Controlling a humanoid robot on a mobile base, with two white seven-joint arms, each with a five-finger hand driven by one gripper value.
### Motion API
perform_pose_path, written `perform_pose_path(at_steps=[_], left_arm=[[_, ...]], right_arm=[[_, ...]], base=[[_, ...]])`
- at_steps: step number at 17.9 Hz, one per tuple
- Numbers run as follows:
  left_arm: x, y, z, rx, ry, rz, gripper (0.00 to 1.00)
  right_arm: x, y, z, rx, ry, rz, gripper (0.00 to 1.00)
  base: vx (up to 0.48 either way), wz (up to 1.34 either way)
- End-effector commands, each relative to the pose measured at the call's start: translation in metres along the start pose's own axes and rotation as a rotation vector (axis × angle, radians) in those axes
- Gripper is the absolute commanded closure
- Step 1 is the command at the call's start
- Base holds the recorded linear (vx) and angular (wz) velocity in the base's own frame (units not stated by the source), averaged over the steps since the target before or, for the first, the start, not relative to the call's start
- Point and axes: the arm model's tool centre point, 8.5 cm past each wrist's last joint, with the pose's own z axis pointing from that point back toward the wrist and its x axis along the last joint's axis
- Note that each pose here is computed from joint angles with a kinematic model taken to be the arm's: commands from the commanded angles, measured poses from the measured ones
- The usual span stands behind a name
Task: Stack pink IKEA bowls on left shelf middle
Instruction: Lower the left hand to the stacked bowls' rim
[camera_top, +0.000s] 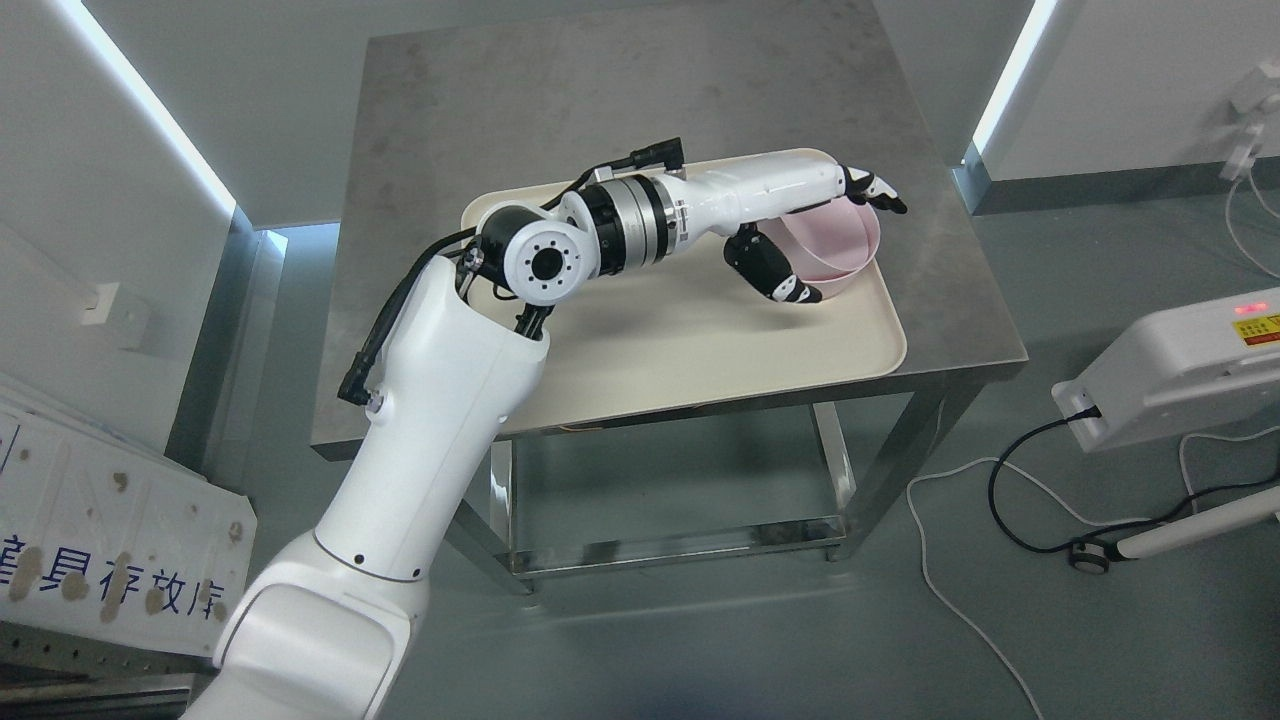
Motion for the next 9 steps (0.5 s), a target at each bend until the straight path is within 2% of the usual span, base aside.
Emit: perform_pose_path(at_steps=[1,9], left_arm=[[0.001,-0.006,0.024,0.049,0.076,-0.077,0.27],[-0.022,-0.027,0.021,0.031,0.164,-0.053,0.27]], right_arm=[[0.001,-0.011,0.001,-0.017,-0.002,0.003,0.00],[0.002,-0.011,0.001,-0.017,-0.004,0.004,0.00]], base=[[0.000,0.00],[0.000,0.00]])
